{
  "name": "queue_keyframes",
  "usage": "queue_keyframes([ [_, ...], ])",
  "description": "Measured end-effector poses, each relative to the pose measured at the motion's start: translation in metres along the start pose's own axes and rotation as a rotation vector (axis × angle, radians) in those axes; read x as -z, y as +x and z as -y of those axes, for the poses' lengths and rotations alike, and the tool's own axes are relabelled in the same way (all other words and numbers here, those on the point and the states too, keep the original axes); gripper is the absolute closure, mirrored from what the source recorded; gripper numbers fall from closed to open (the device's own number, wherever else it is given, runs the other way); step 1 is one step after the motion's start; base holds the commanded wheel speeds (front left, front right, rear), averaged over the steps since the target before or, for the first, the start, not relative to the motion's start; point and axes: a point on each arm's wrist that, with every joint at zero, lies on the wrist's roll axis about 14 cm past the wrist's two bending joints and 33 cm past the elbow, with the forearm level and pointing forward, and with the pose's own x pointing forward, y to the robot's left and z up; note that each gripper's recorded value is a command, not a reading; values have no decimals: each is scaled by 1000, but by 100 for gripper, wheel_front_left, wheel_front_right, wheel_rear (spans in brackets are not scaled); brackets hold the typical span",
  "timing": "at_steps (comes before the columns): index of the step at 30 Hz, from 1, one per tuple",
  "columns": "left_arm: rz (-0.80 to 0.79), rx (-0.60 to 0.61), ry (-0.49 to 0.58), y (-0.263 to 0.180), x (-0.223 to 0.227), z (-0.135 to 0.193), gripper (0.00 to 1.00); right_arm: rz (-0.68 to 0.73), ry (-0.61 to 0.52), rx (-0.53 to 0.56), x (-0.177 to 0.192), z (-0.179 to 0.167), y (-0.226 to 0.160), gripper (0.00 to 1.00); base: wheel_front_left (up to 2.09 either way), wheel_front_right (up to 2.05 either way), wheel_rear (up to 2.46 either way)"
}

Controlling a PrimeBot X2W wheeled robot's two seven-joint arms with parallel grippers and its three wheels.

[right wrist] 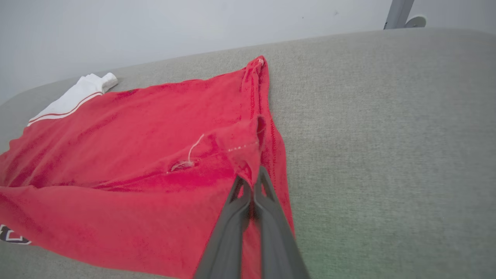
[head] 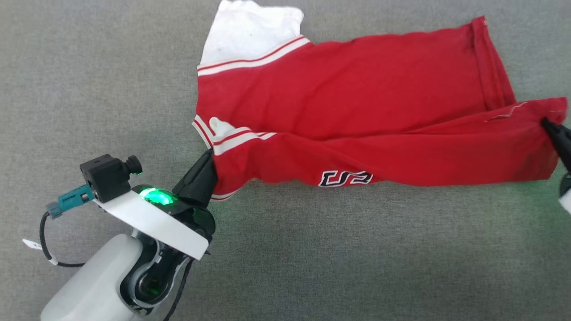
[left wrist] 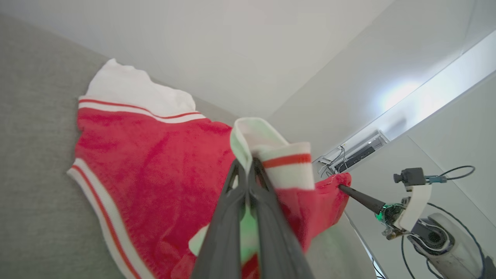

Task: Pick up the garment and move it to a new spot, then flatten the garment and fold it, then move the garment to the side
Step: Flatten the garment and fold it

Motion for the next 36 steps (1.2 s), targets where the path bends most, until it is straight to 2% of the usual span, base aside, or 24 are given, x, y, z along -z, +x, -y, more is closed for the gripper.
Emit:
queue_keyframes([
  [3,-18,-66,-17,1,11,-22,100,-31,26,6,13,1,12,100,0,0,0],
  [10,-38,-154,-38,8,28,-51,100,-88,48,37,42,9,30,100,0,0,0],
  [18,-148,-196,63,8,51,-72,100,-89,50,57,52,14,32,100,0,0,0],
  [21,-145,-204,80,11,46,-75,84,-66,59,64,51,14,31,100,0,0,0],
  [24,-136,-211,100,12,38,-78,88,-30,69,67,44,14,32,100,0,0,0],
  [25,-142,-215,106,11,39,-80,97,-26,69,67,43,13,31,100,0,0,0],
  [26,-156,-224,117,8,40,-83,100,-24,72,69,44,13,31,100,0,0,0],
  [28,-176,-237,137,5,42,-87,99,-30,80,75,47,14,29,100,0,0,0],
  [30,-196,-249,140,4,44,-89,89,-39,81,73,51,12,28,100,0,0,0],
  [31,-207,-256,138,3,45,-91,76,-41,83,74,51,11,28,100,0,0,0],
  [32,-217,-259,139,3,45,-91,60,-45,78,72,52,10,28,95,0,0,0],
  [33,-227,-262,145,2,46,-92,6,-43,75,71,52,9,27,65,0,0,0],
  [34,-234,-270,159,1,45,-95,0,-45,75,73,53,9,26,51,0,0,0],
  [35,-234,-270,159,1,45,-95,0,-45,75,73,53,9,26,0,0,0,0],
  [36,-244,-279,177,-1,43,-99,0,-37,76,73,53,9,26,0,0,0,0],
])
